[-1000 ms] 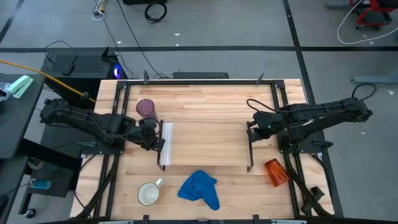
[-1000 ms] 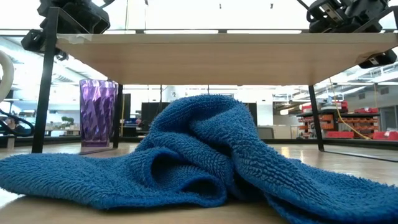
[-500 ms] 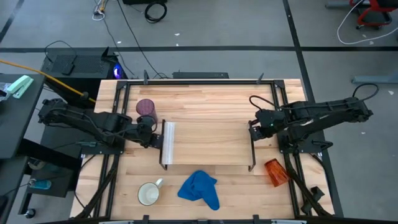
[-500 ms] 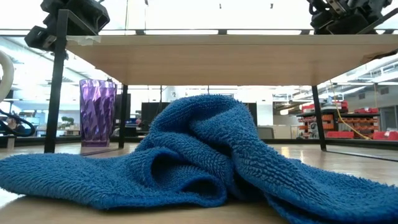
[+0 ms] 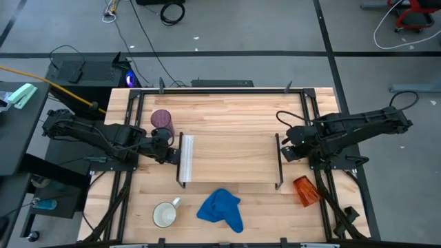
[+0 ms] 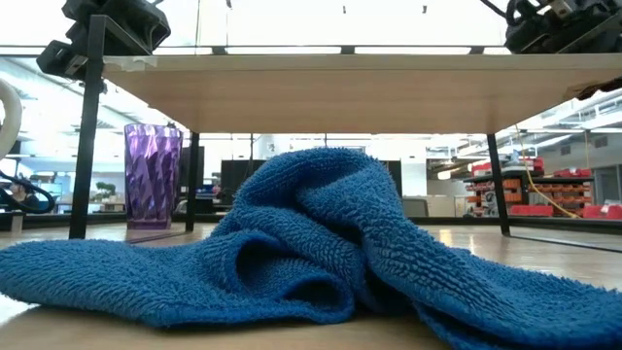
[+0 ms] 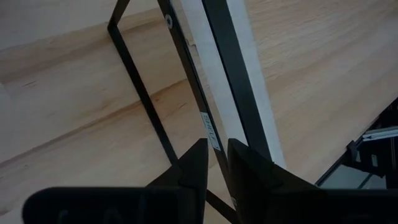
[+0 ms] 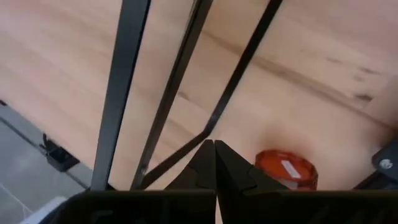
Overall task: Stack small to large cups/mugs on shelf
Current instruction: Move the shelf to the center of the table
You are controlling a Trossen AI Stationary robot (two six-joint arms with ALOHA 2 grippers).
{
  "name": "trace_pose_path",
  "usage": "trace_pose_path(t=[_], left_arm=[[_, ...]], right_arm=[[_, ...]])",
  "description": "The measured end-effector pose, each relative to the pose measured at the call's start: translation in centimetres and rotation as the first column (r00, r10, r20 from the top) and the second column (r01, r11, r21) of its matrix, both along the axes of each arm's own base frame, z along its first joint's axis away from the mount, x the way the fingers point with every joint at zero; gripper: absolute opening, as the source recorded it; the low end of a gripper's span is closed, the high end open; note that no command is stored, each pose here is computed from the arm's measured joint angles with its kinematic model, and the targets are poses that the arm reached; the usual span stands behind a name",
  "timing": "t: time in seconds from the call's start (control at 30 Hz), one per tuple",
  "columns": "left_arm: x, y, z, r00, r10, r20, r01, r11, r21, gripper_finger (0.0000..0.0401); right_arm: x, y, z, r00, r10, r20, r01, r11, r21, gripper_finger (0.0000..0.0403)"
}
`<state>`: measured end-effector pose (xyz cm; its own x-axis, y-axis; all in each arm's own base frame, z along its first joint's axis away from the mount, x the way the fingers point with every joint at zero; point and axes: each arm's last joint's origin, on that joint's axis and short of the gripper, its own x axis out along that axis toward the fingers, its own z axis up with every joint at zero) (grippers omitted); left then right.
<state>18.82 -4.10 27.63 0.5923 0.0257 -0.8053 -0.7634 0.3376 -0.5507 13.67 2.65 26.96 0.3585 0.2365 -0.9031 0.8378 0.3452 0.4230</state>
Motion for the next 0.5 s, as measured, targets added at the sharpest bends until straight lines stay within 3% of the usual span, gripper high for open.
trace_pose_path(t=[0.5], left_arm=[[0.0, 0.0, 0.0, 1.000, 0.015, 0.001, -0.015, 1.000, 0.006, 0.0069]], right_arm=[[-0.3, 4.4, 0.7, 0.987, 0.148, 0.063, -0.157, 0.971, 0.178, 0.0001]])
